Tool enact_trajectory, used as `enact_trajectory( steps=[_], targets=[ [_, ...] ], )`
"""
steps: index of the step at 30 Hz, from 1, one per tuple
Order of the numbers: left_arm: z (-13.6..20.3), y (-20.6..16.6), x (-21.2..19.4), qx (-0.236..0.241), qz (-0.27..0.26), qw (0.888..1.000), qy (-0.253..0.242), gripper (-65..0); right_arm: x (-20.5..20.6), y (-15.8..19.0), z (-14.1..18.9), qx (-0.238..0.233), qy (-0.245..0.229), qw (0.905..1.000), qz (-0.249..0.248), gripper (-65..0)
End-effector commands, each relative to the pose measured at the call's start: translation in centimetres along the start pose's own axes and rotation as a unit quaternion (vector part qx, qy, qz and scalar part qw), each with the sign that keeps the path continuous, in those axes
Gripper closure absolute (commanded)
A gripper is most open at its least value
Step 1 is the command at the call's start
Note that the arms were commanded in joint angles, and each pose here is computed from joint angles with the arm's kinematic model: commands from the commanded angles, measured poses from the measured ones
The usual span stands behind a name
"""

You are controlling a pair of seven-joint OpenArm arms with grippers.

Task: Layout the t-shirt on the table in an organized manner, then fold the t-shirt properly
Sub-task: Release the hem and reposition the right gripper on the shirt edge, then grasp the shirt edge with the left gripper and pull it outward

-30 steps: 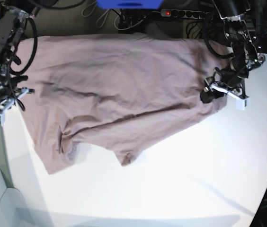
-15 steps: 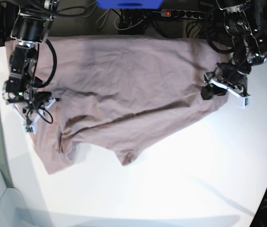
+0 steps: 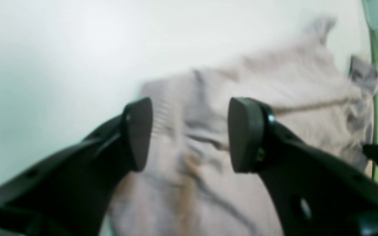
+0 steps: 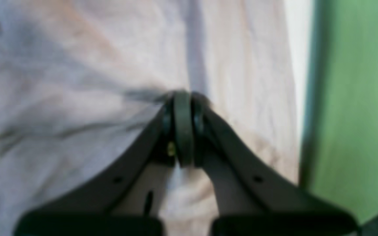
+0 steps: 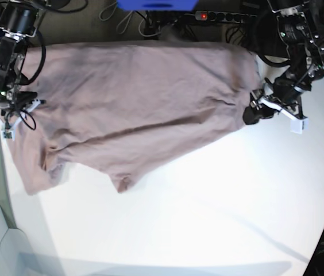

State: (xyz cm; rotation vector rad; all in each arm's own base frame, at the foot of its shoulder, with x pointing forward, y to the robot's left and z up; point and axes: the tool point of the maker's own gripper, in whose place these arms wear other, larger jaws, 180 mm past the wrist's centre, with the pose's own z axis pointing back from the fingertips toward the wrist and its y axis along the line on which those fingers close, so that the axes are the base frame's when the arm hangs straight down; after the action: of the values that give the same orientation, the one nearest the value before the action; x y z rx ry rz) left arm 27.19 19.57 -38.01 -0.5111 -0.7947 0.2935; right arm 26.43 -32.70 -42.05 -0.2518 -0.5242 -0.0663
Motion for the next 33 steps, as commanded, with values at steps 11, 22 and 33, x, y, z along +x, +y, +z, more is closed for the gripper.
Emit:
enact_trajectory(
  steps=[11,22,33],
  targets=[
    [-0.8,-2.1,3.9,-0.029,-0.013,0.999,-0.044,-36.2,7.7,1.6,5.5,-0.005,-0.136,0.9907,-0.002,0.0],
    [-5.5,-5.0,4.2,-0.072,0.001,0.997,-0.014,-43.1,7.1,6.9,6.0,0.042,-0.112,0.9919,0.043,0.0],
    [-7.8,-6.2,2.1,-0.033,-0.137,0.988,0.06,-43.2,7.0,7.1,5.9,0.044,-0.11,0.9919,0.044,0.0]
  ],
)
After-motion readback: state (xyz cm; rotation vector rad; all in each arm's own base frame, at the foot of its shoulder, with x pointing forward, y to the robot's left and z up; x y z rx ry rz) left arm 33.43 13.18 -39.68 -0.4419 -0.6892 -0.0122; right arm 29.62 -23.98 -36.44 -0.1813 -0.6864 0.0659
